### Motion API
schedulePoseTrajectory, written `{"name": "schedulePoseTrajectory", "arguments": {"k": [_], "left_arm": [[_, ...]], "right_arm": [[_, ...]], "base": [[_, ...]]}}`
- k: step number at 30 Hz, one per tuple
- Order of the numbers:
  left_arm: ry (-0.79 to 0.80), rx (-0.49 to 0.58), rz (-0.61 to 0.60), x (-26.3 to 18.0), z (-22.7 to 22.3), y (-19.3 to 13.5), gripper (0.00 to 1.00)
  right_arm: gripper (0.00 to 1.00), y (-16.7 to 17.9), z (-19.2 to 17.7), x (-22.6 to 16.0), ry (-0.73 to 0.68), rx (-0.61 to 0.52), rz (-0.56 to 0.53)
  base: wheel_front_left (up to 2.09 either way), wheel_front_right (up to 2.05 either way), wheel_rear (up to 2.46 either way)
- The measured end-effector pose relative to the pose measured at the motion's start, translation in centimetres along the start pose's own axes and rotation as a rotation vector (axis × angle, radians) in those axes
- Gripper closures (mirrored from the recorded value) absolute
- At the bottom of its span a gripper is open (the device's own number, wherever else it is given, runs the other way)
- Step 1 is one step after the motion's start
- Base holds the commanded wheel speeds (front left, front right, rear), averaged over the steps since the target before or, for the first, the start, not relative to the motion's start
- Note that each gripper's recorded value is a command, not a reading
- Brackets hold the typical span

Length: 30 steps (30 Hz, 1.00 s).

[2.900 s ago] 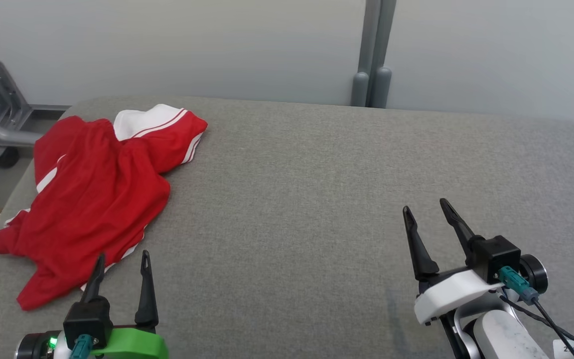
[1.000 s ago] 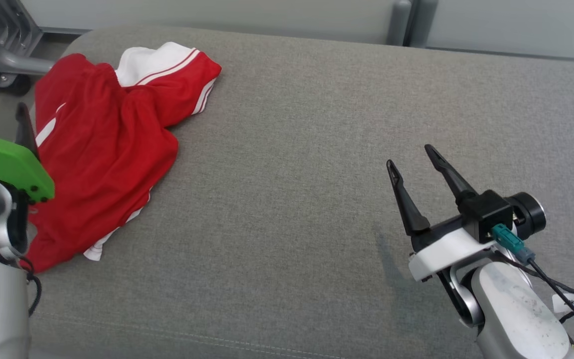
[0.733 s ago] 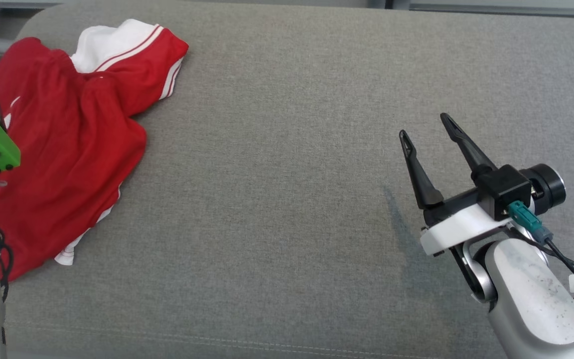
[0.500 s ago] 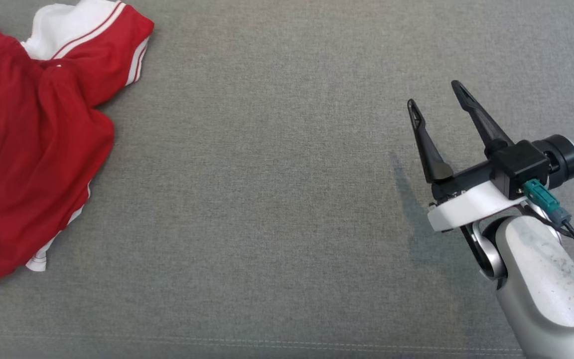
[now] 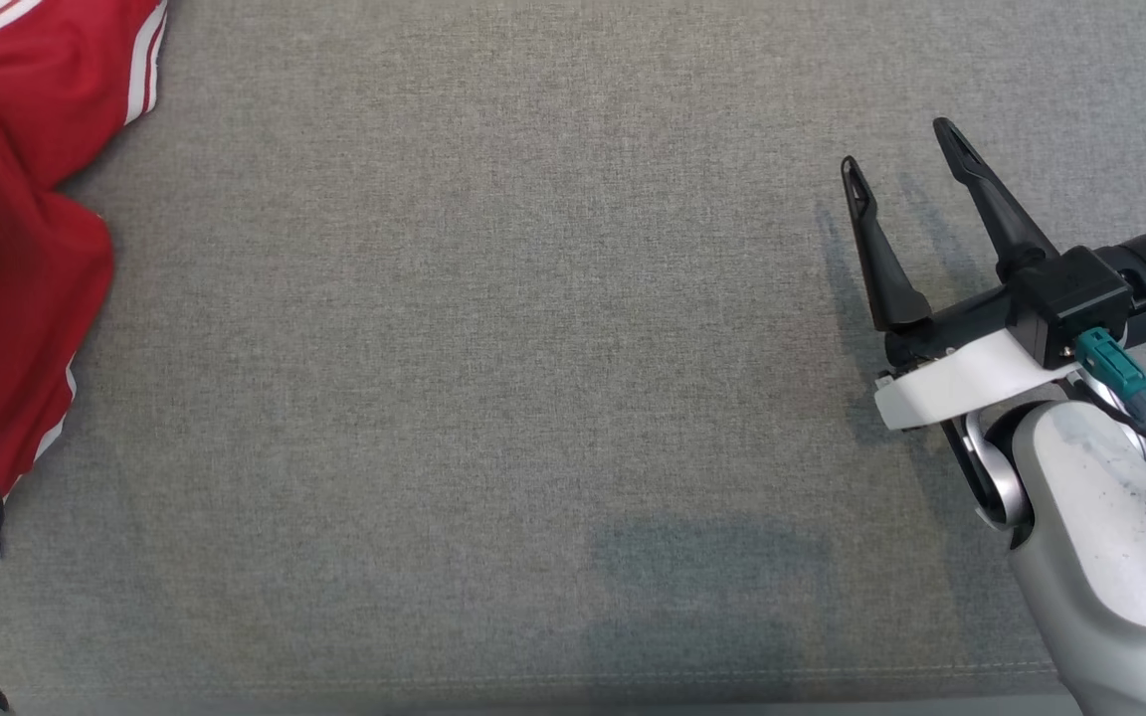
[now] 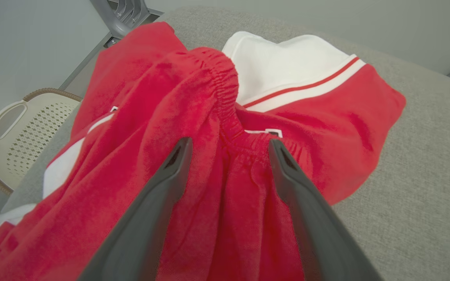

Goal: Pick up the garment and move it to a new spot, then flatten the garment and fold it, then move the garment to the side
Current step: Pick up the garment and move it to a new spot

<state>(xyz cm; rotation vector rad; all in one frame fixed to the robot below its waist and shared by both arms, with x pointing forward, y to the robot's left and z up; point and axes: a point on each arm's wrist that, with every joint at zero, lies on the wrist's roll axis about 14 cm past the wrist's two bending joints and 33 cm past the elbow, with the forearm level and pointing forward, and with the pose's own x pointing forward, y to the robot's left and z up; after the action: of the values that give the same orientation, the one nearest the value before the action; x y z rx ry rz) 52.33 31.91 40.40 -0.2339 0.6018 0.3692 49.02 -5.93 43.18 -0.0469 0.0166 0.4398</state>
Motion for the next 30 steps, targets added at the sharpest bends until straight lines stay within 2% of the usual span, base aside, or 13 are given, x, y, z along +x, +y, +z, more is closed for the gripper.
{"name": "schedulePoseTrajectory", "arguments": {"k": [9, 20, 21, 22, 30], "left_arm": [[0.018, 0.043, 0.065, 0.8, -1.3, 1.8, 0.00], [0.039, 0.081, 0.096, 1.5, -3.2, 2.5, 0.00], [0.027, 0.081, 0.095, 1.5, -3.1, 2.4, 0.64], [0.019, 0.081, 0.093, 1.6, -3.0, 2.4, 1.00], [-0.060, 0.052, 0.064, 1.0, -2.2, 1.1, 1.00]], "right_arm": [[0.00, 0.2, -0.8, 0.5, 0.011, 0.008, 0.009], [0.00, 0.3, -1.4, 0.4, 0.023, 0.012, 0.020], [0.00, 0.3, -1.5, 0.4, 0.024, 0.012, 0.019], [0.00, 0.3, -1.5, 0.4, 0.026, 0.011, 0.019], [0.00, 0.0, -1.3, 0.4, 0.025, 0.001, 0.009]], "base": [[0.00, 0.00, 0.00], [0.00, 0.00, 0.00], [0.00, 0.00, 0.00], [0.00, 0.00, 0.00], [0.00, 0.00, 0.00]]}}
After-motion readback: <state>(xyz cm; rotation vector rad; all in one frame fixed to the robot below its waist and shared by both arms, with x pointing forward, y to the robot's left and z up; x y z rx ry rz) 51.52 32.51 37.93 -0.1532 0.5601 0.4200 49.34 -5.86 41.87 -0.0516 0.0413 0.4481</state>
